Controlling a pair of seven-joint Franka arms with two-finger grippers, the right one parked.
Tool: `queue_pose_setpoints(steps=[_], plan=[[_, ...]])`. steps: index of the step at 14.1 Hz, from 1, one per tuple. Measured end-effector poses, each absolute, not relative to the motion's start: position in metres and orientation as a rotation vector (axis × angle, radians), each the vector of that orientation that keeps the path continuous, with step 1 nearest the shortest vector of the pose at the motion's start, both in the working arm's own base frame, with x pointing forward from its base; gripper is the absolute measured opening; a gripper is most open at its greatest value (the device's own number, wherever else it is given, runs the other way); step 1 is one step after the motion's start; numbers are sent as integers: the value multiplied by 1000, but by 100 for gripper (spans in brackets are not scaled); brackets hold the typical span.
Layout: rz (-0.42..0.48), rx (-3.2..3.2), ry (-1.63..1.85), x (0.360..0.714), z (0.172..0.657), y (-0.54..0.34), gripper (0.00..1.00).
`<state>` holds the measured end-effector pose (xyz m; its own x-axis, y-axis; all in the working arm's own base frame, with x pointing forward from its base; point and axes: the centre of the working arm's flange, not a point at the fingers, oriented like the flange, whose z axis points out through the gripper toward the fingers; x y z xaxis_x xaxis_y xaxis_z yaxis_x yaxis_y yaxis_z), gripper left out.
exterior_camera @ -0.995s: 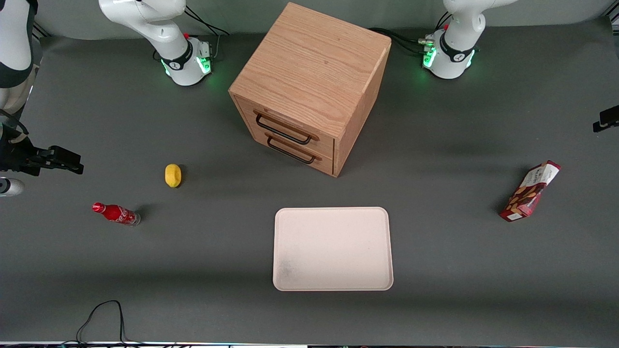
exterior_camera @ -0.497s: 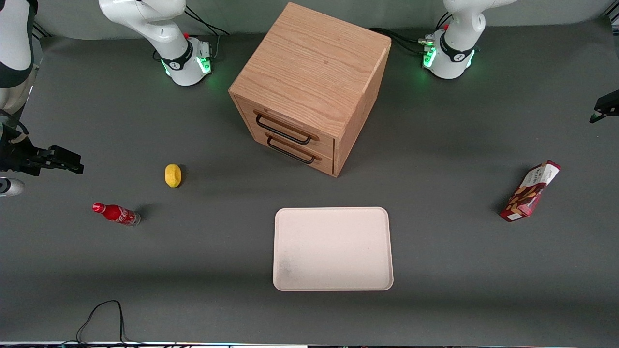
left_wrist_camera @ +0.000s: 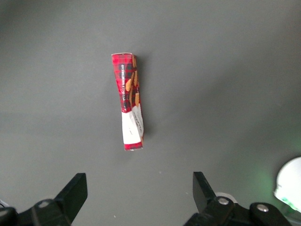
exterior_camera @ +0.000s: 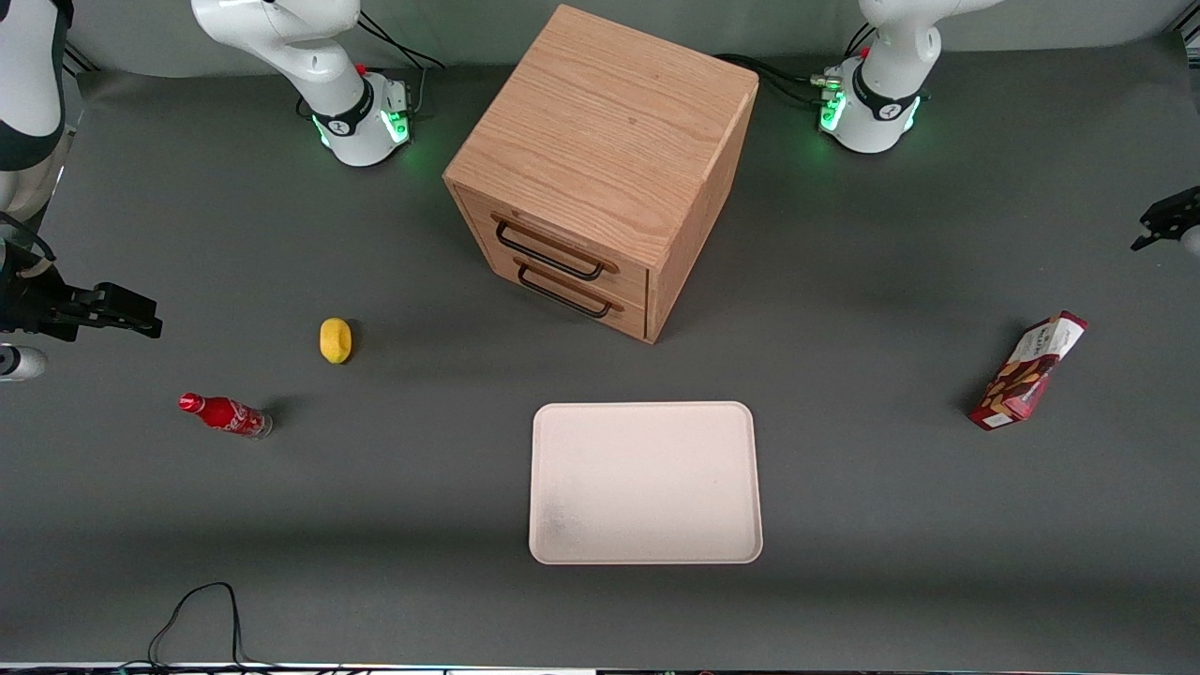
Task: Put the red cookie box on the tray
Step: 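Lower the open left gripper and close it on the box's end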
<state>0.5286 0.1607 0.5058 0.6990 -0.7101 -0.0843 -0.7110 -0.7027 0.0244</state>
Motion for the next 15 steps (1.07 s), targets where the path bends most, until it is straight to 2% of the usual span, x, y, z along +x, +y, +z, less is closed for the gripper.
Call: queue_pose_setpoints(steps=[6,10,13,15], plan=[[95,-2869,1216,527,370,188,100],[29,-2849,1203,521,290,192,100],[-2,-2909,1156,522,255,190,100],[6,-2924,1152,521,248,189,100]])
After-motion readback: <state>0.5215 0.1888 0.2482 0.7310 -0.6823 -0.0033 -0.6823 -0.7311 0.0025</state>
